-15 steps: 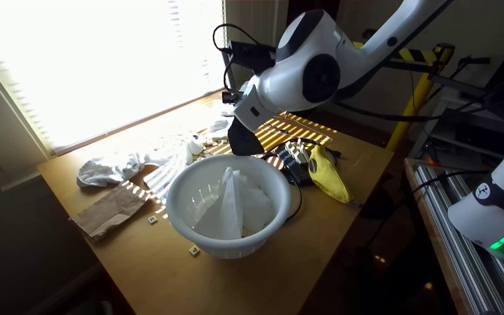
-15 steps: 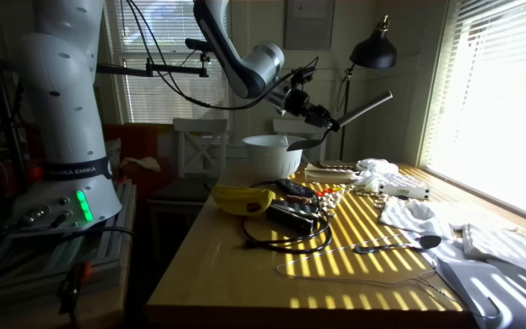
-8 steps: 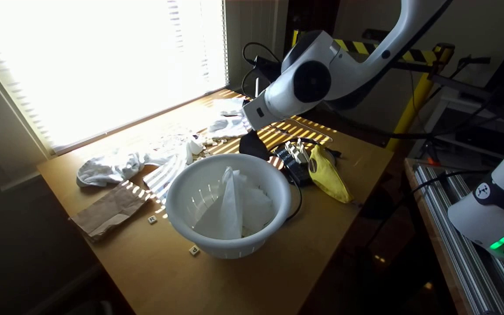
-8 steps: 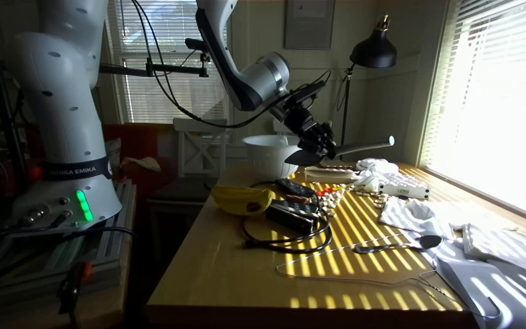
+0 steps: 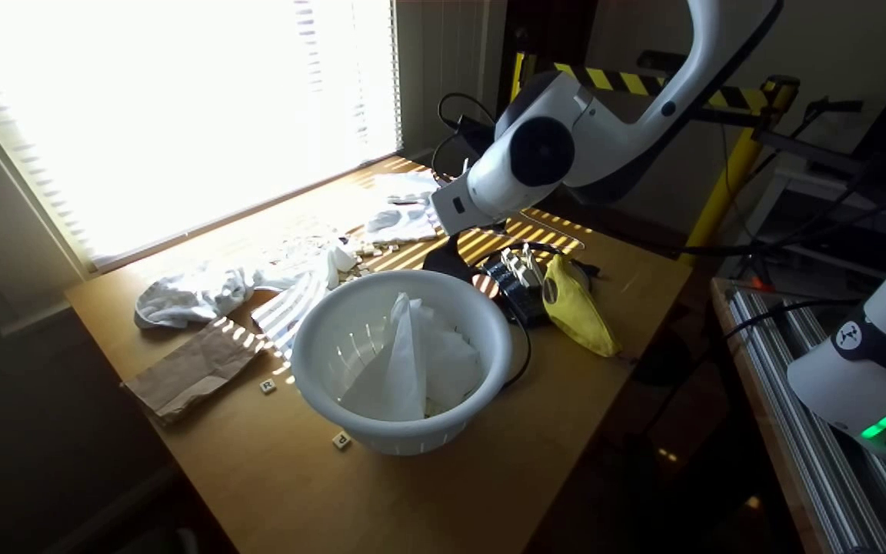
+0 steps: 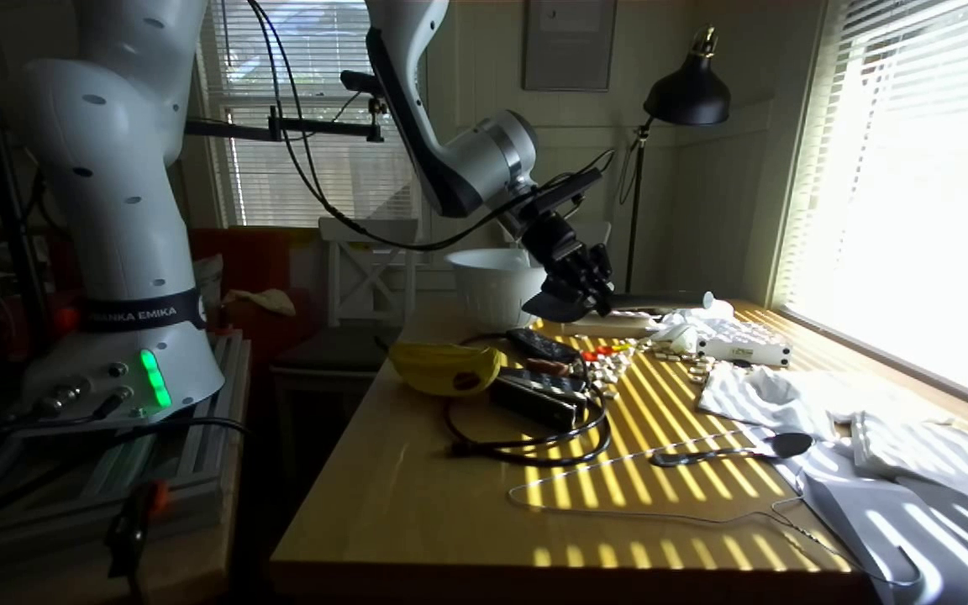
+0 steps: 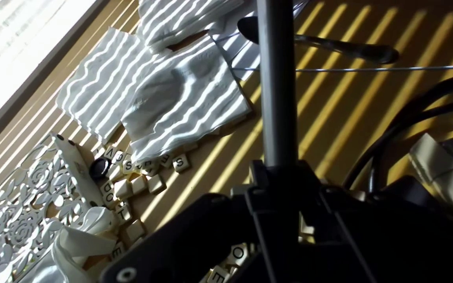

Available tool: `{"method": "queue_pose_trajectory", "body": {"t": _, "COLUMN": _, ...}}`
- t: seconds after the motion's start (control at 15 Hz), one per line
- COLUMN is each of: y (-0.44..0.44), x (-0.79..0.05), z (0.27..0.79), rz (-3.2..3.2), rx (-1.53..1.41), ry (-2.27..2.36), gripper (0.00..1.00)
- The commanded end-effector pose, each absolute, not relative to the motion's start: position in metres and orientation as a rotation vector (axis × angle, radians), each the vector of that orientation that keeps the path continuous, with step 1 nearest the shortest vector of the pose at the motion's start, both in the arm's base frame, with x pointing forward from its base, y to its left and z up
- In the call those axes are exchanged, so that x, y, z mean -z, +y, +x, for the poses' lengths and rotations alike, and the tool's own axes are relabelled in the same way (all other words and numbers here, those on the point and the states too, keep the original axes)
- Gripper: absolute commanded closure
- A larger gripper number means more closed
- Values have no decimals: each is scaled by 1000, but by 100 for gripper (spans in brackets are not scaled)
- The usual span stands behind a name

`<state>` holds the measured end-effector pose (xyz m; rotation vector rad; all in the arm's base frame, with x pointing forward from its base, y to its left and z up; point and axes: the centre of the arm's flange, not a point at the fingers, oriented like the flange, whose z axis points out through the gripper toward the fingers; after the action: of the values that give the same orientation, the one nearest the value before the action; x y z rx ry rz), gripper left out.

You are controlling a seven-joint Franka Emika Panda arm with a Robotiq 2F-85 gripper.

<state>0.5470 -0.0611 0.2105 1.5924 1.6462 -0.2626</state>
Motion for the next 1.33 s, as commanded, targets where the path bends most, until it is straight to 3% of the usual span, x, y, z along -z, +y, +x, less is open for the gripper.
{"method": "queue_pose_trajectory", "body": {"t": 0.0, "y": -65, "x": -189, "z": 559, "rz": 1597, "rx": 239, "ry": 1709, "gripper": 94}}
{"method": "queue_pose_trajectory", "body": {"t": 0.53, "y": -86, "x": -136, "z": 564, "rz": 1639, "rx": 159, "ry": 1794, "gripper": 94}}
{"method": "queue_pose_trajectory", "body": {"t": 0.6, "y": -94, "x": -134, "z": 562, "rz": 1627, "rx": 138, "ry": 1805, "gripper": 53}}
{"method": "queue_pose_trajectory", "body": {"t": 0.73, "y": -109, "x": -152, "z": 552, "rz": 1581, "rx": 148, "ry": 1834, "gripper": 45}}
{"method": "queue_pose_trajectory", "body": {"t": 1.13, "y": -60, "x": -253, "z": 544, "rz": 1289, "rx": 454, "ry": 1954, "gripper": 2}}
{"method": "queue_pose_trajectory", "body": {"t": 1.2, "y": -93, "x": -208, "z": 548, "rz": 1374, "rx": 370, "ry": 1926, "gripper": 21}}
{"method": "queue_pose_trajectory", "body": {"t": 1.27, "y": -80, "x": -222, "z": 547, "rz": 1334, "rx": 398, "ry": 1936, "gripper": 13}}
